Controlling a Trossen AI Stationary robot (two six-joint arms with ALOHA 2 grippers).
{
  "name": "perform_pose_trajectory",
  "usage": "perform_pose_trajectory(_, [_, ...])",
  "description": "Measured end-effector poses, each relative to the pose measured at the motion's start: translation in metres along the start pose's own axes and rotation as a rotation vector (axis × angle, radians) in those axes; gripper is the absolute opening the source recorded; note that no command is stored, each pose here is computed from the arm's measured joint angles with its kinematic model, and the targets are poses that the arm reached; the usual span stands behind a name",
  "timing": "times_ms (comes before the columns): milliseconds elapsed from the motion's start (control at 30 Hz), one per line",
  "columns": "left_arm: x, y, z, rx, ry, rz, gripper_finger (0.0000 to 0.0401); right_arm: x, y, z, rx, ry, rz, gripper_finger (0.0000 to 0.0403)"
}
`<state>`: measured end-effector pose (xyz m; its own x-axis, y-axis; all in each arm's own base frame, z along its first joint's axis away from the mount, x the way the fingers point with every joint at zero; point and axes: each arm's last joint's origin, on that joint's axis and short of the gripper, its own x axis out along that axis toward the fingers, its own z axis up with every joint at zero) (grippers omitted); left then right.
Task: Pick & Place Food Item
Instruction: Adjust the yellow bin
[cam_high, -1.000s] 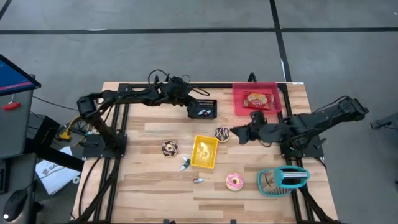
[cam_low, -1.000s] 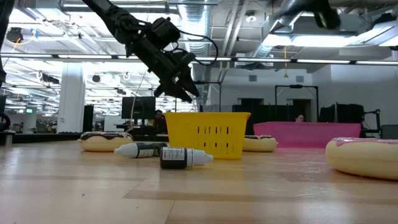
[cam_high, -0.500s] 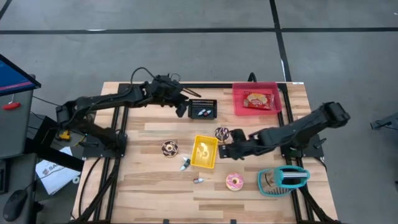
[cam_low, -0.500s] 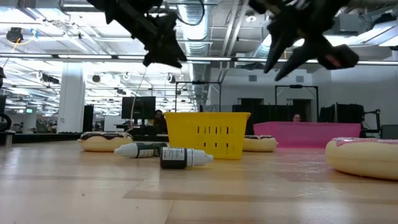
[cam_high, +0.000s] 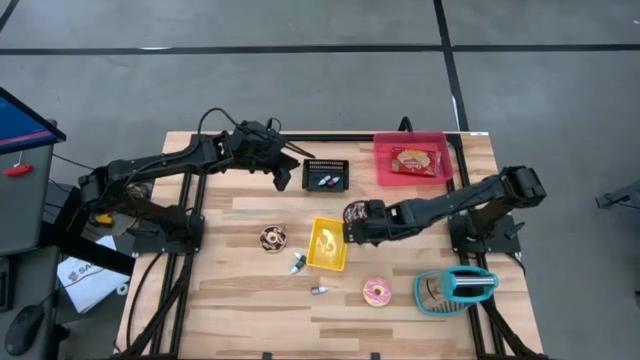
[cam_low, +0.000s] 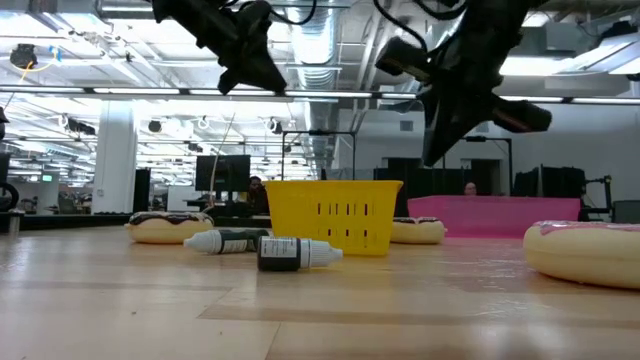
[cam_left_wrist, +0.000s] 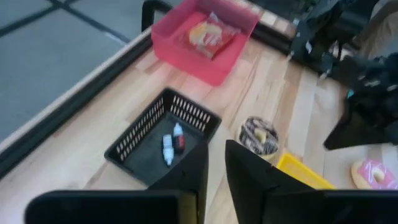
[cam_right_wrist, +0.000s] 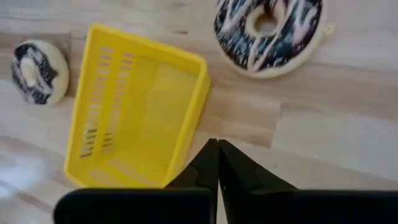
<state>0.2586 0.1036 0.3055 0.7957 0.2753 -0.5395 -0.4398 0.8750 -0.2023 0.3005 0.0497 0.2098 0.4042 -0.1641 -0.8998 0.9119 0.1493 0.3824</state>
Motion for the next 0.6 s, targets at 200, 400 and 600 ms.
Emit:
perform_pose_trajectory(200, [-0.001, -0.002, 0.0, 0.005, 0.0, -0.008, 0.0034, 0.006, -0.002, 0.025, -0.013, -0.003, -0.024, 0.0])
perform_pose_trajectory(400, [-0.001, -0.003, -0.001, 0.005, 0.003, -0.009, 0.003, 0.011, -0.003, 0.037, -0.036, 0.025, -0.034, 0.0])
perform_pose_trajectory(600, [-0.001, -0.002, -0.001, 0.004, 0.006, -0.008, 0.003, 0.04, 0.002, 0.034, -0.07, 0.098, -0.041, 0.0])
